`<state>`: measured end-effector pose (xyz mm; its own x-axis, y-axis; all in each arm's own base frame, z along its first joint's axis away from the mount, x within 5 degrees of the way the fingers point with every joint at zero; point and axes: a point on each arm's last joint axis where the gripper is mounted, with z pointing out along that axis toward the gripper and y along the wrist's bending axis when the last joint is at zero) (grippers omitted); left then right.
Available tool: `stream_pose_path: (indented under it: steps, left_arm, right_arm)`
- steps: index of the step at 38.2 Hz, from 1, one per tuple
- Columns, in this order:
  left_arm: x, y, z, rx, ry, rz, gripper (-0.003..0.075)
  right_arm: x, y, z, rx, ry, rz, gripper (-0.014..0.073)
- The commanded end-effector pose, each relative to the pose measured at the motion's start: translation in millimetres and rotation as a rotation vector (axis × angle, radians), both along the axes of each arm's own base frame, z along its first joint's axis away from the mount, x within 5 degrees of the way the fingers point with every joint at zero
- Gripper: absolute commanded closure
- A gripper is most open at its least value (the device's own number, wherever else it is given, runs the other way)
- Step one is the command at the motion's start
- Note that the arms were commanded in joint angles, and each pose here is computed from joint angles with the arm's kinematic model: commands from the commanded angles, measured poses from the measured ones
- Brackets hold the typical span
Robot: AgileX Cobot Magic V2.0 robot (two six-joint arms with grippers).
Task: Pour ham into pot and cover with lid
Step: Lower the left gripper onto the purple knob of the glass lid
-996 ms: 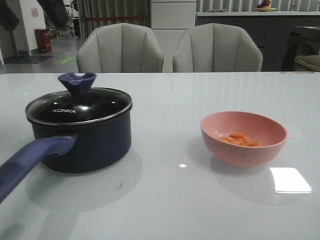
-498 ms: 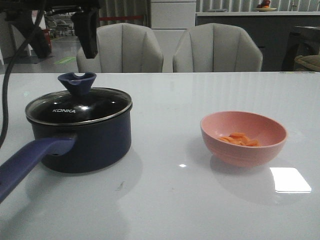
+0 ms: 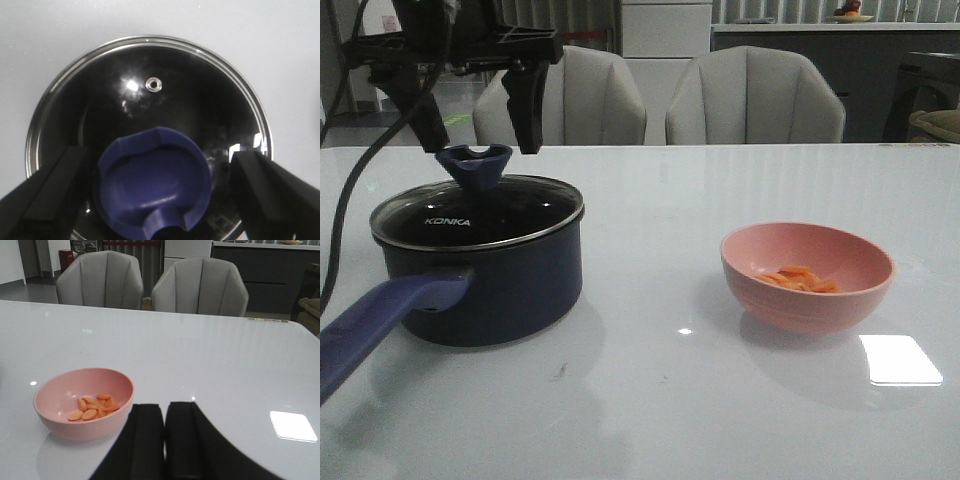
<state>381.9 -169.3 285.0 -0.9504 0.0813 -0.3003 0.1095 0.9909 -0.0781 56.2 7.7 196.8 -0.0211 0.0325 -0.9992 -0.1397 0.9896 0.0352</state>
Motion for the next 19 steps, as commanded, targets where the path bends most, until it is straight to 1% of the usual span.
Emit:
stream_pose_path:
  steps: [1,8,19]
  left_arm:
    - [-3.8,0.0,25.8,-0.035,-0.074,0.022,0.0133]
    - [-1.8,-0.1,22.0,-0.031,-0.065,0.048,0.0134]
    - [-1.1,-0.4,15.3,-0.015,-0.032,0.049,0.0135]
  right_arm:
    - [-2.0,0.2,9.7,-0.010,-0.104,0.004,0.0426]
    - [-2.0,0.2,9.7,-0.010,-0.104,0.004,0.0426]
    - [-2.0,0.2,9.7,-0.010,-0.104,0.004,0.0426]
